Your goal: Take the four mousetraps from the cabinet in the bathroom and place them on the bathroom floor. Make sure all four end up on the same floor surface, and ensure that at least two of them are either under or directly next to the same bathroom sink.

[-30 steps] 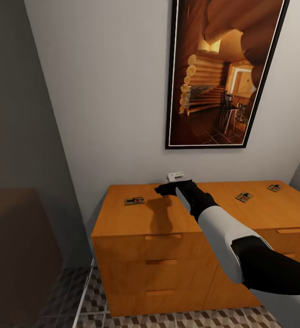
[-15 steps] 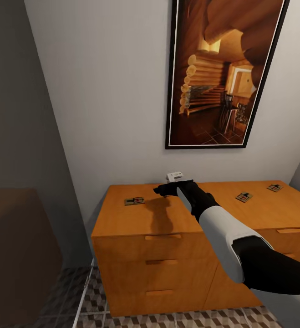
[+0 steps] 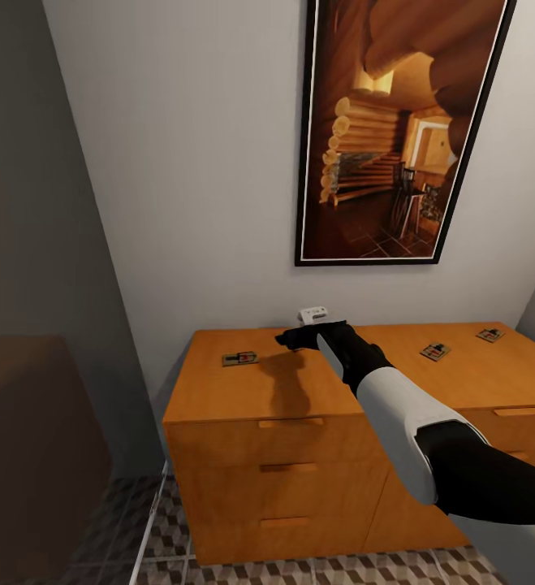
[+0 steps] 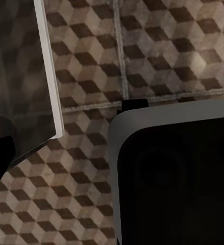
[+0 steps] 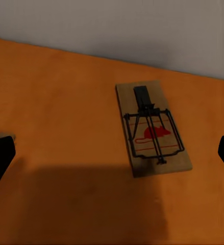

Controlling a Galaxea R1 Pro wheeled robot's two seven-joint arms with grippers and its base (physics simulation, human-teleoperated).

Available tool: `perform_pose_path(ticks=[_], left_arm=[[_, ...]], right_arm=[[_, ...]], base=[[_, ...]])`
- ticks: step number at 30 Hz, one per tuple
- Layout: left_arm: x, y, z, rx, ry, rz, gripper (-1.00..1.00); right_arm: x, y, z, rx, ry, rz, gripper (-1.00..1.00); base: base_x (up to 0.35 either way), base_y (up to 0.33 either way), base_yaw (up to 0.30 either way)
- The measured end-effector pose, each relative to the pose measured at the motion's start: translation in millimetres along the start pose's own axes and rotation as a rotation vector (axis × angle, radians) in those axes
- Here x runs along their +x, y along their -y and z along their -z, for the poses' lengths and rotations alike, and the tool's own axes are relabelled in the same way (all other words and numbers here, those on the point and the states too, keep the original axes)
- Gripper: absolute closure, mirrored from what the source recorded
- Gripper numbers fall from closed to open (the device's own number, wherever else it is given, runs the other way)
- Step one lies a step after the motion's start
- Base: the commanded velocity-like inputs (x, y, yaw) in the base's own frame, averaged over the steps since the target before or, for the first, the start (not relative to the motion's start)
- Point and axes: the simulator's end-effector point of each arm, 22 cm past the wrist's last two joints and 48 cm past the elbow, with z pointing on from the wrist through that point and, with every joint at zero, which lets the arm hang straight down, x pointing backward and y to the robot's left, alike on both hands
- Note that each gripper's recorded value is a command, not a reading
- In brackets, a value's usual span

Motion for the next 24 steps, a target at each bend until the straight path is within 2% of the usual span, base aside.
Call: perform_pose_path(ticks=[14,24], left_arm=[[1.1,0.1,0.1,0.0,-0.003,-0.001,-1.0],[1.7,0.2,0.2,0.001,-0.004,-0.002,-1.0]], right_arm=[[1.3,12.3,1.5,0.018,0.0,-0.001,-1.0],[1.5,12.9,1.3,0.018,-0.001,-0.001,-1.0]], base=[[0.119,-0.062,0.0],[0.028,-0.018,0.0]])
